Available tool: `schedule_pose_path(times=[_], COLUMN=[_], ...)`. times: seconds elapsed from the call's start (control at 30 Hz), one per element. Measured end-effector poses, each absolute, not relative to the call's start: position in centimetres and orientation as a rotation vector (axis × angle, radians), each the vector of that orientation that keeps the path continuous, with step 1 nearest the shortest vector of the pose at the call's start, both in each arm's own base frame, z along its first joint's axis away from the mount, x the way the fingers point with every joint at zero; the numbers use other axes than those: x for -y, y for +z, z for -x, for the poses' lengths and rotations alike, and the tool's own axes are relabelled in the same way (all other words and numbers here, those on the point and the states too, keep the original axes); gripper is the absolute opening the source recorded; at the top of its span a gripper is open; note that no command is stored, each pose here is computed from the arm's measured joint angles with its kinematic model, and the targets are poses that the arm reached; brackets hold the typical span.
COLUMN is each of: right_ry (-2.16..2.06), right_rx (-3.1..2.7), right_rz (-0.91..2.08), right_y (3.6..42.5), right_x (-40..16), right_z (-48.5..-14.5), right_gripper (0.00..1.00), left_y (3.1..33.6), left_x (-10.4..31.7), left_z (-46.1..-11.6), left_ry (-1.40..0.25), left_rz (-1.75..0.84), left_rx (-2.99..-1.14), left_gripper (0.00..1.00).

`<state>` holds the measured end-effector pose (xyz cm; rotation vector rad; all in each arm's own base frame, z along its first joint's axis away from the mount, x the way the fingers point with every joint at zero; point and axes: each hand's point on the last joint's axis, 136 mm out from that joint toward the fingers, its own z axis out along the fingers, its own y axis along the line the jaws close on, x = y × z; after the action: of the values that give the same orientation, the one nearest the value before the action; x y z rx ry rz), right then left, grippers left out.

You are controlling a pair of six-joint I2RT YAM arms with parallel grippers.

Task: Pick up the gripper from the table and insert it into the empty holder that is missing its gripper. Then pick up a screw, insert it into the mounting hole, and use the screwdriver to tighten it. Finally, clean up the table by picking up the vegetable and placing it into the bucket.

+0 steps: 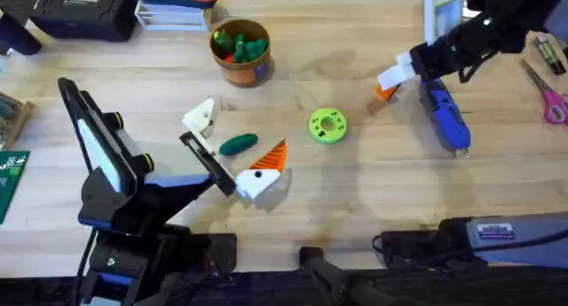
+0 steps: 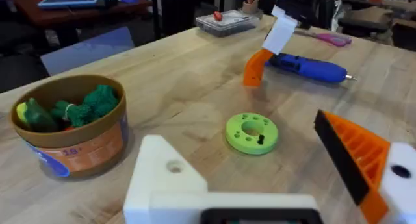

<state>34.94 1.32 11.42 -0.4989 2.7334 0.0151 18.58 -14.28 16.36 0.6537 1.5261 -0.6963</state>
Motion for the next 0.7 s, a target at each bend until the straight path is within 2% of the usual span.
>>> schedule_pose_path(times=[0.03,0.07,0.2,0.3,0.4,0.57,0.67,0.7], right_ry=[0.012,0.015,0.021,0.017,0.015,0.024,0.037,0.038], right_rx=[-2.736,-2.752,-2.770,-2.757,-2.749,-2.750,-2.749,-2.749], right_rz=[0.503,0.522,0.552,0.554,0.552,0.555,0.560,0.561], right_y=[11.1,10.2,9.3,9.3,9.4,9.4,9.4,9.4], right_x=[-1.3,-1.4,-1.7,-1.8,-1.8,-1.9,-2.1,-2.1], right_z=[-35.1,-35.3,-35.4,-35.7,-35.9,-35.8,-35.8,-35.8], right_gripper=[0.982,0.898,0.715,0.515,0.382,0.323,0.040,0.018], left_y=[16.4,16.4,16.4,16.4,16.4,16.4,16.4,16.4], left_x=[14.3,14.3,14.3,14.3,14.3,14.3,14.3,14.3], left_z=[-18.6,-18.6,-18.6,-18.6,-18.6,-18.6,-18.6,-18.6], left_ry=[-0.696,-0.696,-0.696,-0.696,-0.696,-0.696,-0.696,-0.696], left_rz=[-0.654,-0.654,-0.654,-0.654,-0.654,-0.654,-0.654,-0.654], left_rx=[-1.526,-1.526,-1.526,-1.526,-1.526,-1.526,-1.526,-1.526], left_gripper=[0.986,0.986,0.986,0.986,0.985,0.985,0.985,0.985])
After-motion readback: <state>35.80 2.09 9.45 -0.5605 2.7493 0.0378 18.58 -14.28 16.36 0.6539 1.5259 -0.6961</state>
